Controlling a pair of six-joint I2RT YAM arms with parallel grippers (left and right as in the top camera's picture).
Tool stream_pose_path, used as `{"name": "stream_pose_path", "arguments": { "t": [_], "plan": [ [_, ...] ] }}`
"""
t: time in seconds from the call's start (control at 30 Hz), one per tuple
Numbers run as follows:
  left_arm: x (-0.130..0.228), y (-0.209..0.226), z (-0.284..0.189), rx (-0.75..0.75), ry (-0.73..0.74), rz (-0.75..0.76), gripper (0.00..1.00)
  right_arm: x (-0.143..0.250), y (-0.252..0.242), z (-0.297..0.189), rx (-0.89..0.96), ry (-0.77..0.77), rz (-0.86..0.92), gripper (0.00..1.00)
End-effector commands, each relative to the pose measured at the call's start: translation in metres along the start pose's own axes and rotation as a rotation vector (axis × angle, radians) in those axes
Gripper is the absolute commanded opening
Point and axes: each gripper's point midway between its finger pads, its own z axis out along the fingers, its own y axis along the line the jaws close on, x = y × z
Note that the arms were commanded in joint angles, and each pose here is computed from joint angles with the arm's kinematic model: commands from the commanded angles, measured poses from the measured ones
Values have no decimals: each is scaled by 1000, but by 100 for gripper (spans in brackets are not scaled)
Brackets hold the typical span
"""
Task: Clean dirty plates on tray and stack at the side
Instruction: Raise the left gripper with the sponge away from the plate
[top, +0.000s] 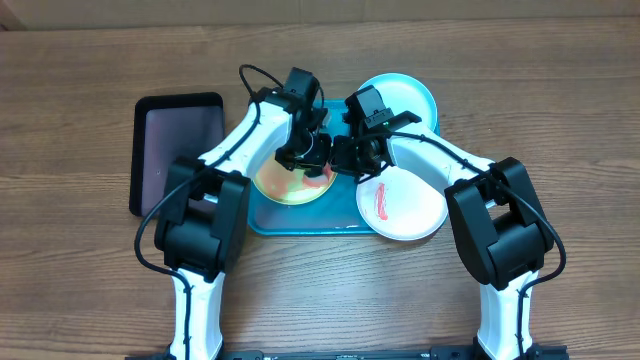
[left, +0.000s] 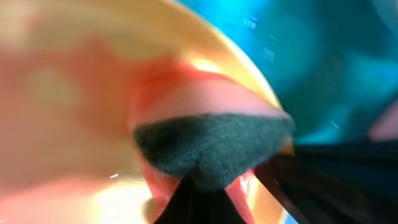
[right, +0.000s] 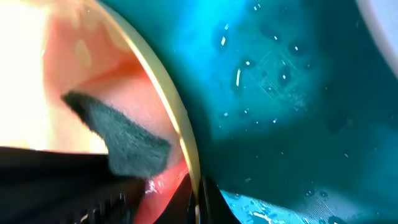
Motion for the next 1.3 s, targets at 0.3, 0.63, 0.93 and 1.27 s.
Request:
{"name": "stream_pose_path", "arguments": {
  "t": [0.3, 0.63, 0.93, 1.27],
  "plan": [
    [-29, 118, -30, -545, -223, -347, 4, 9, 4, 6, -4, 32, -7, 4],
    [-49, 99, -72, -444, -195, -295, 4, 10, 1, 6, 7, 36, -3, 4],
    [-52, 50, -113, -234, -136, -224, 4, 12, 1, -4, 35, 50, 5, 4],
    [-42, 54, -111, -259, -97, -224, 4, 10, 1, -94, 361, -122, -135, 4]
  ]
}}
